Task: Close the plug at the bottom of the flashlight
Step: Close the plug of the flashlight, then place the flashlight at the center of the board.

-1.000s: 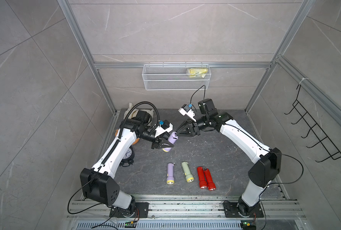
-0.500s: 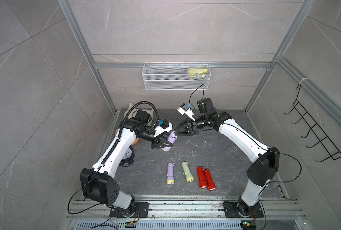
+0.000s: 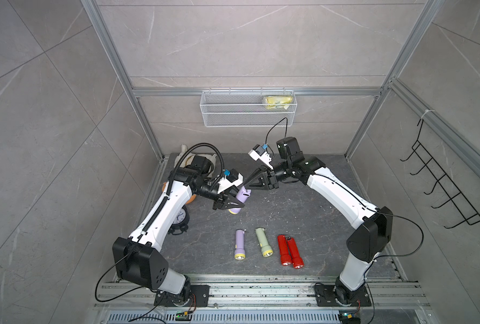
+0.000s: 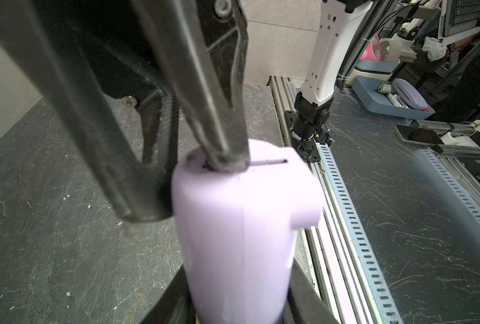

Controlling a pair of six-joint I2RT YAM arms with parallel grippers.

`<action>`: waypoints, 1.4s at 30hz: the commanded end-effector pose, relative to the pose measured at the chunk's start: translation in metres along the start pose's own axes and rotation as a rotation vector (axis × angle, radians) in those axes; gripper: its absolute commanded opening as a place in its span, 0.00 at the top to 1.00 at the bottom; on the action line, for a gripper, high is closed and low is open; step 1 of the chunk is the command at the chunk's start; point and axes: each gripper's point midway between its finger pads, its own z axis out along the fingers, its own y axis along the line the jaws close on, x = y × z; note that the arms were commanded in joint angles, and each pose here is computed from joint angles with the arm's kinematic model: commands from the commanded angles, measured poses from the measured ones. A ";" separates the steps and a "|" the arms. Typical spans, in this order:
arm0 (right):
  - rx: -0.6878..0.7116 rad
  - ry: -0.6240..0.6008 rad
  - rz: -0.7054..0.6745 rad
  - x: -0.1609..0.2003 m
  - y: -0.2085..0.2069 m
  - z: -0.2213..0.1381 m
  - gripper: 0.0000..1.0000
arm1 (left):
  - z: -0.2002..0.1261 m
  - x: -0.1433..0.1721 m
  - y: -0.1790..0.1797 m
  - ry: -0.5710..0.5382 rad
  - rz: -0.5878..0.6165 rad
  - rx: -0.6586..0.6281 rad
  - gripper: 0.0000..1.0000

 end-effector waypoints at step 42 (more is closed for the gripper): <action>0.613 -0.185 0.317 0.007 -0.128 -0.126 0.71 | -0.023 0.019 0.165 0.030 -0.618 -0.641 1.00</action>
